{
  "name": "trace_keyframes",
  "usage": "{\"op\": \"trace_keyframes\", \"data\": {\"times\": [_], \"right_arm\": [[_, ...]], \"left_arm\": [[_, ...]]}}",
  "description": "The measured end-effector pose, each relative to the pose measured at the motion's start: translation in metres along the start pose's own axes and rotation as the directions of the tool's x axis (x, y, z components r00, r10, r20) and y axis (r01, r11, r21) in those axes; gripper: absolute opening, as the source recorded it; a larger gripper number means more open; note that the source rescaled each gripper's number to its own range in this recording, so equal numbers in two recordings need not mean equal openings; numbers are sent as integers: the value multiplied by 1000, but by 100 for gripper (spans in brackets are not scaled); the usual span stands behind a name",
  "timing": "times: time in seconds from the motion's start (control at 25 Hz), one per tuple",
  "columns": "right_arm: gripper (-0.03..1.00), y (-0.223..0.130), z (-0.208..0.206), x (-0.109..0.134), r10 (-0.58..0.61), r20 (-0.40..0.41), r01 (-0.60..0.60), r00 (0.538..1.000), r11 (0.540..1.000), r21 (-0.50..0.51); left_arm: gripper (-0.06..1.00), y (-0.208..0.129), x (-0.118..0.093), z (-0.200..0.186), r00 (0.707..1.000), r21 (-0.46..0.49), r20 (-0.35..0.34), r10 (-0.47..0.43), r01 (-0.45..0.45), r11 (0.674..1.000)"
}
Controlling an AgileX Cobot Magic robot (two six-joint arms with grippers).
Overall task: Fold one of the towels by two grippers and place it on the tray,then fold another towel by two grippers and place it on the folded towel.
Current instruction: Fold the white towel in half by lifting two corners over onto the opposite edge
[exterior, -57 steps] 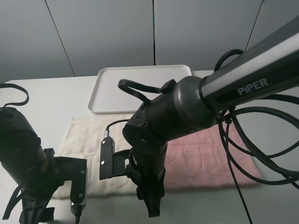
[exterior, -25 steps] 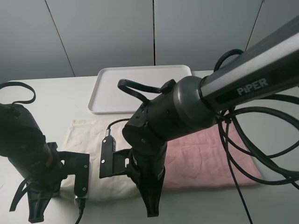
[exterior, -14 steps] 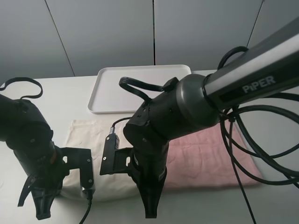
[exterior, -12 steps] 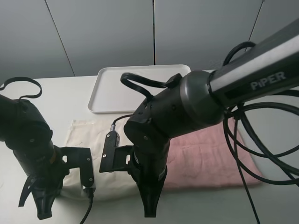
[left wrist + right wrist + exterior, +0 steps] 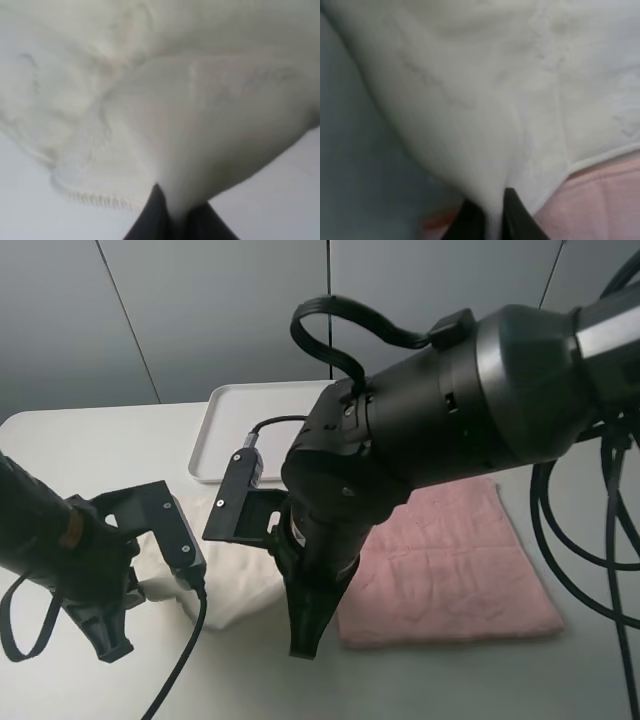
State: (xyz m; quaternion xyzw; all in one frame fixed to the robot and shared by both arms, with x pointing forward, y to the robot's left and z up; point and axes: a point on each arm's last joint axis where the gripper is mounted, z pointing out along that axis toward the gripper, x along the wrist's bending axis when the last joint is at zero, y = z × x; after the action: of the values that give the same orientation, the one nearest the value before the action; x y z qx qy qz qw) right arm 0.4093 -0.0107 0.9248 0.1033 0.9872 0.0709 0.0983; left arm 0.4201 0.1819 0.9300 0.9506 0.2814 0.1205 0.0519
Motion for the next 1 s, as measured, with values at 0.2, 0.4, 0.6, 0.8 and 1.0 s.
{"op": "trace_keyframes", "data": {"times": [0.2,0.4,0.6,0.8,1.0], "right_arm": [[1,-1,-2,-7,58,75,-58,996,998,-3],[1,0,-6,-15,132,159,-128,978,991,-33],[1,4,-7,-21,202,211,-184,956,978,-103],[1,9,-8,-26,276,239,-234,931,953,-191],[1,13,-10,-32,311,282,-242,908,937,-254]], "left_arm": [[0,0,10,-10,992,-40,-103,-78,74,996],[0,2,14,-11,981,-79,-147,-125,115,990],[0,7,21,-13,959,-147,-212,-186,157,977],[0,8,24,-14,946,-174,-241,-216,177,969],[0,10,24,-1,945,-138,-248,-212,182,974]]}}
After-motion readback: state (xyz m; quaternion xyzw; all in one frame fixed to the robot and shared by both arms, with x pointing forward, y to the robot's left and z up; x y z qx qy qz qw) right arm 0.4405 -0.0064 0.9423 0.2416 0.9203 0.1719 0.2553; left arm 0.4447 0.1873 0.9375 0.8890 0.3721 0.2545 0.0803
